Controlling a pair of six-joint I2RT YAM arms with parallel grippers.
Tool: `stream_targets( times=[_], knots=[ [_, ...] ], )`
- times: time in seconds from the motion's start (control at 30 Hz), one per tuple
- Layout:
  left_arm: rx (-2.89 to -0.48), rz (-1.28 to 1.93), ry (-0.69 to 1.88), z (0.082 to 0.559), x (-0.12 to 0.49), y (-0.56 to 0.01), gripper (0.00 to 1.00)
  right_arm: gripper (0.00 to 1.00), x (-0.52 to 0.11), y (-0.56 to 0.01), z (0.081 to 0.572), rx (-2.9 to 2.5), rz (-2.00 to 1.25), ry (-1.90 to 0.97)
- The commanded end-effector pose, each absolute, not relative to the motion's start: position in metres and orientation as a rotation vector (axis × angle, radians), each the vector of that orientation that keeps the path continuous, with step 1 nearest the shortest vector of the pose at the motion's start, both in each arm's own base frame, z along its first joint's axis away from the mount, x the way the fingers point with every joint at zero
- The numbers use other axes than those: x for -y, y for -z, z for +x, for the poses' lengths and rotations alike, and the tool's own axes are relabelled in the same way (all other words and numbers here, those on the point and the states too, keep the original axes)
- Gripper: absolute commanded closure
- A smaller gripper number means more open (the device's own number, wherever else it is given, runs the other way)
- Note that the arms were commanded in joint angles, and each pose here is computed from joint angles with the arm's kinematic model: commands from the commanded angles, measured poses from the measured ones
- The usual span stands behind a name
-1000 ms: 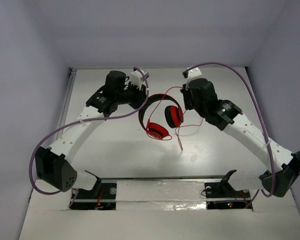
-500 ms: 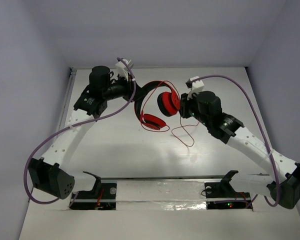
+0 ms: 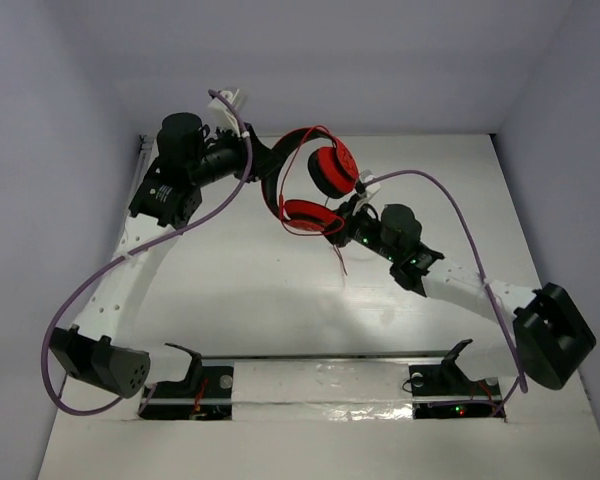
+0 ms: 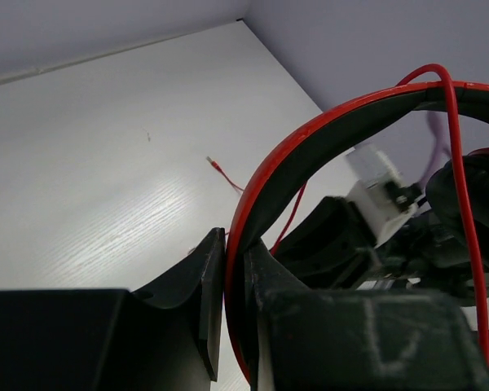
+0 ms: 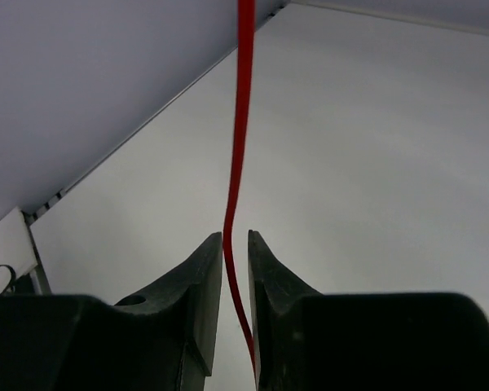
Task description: Wrap the headphones
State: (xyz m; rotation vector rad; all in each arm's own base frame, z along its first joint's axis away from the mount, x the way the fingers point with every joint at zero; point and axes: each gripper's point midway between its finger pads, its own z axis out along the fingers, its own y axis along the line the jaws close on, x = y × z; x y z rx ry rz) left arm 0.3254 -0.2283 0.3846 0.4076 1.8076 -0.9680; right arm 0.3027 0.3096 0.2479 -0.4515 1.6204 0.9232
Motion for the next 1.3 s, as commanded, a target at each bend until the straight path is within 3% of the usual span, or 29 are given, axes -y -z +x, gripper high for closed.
stream_targets(
  times=[0.0,0.4,0.7,1.0,1.27],
  knots=[
    [-1.68,0.376,1.006,0.316,0.224,-0.439,1.0,0.76,-0.33,-0.274,0.297,-1.444,-0.491,-1.068],
    [-1.588,0.213,1.1,0.331,0.218,-0.484,1.0,0.7,-0.369,-0.23,0.268,-1.449,-0.65,-1.383],
    [-1.584,0.047,1.007,0.355,0.201,-0.492,1.0,0.78,-0.404,-0.237,0.223,-1.364,-0.787,-1.646],
    [-1.612,-0.171,0.648,0.405,0.149,-0.482,1.0,0.85,-0.399,-0.253,0.155,-1.307,-0.884,-1.875],
    [-1.649,-0.338,0.383,0.44,0.111,-0.436,1.0,0.83,-0.379,-0.257,0.125,-1.408,-0.906,-1.805]
  ],
)
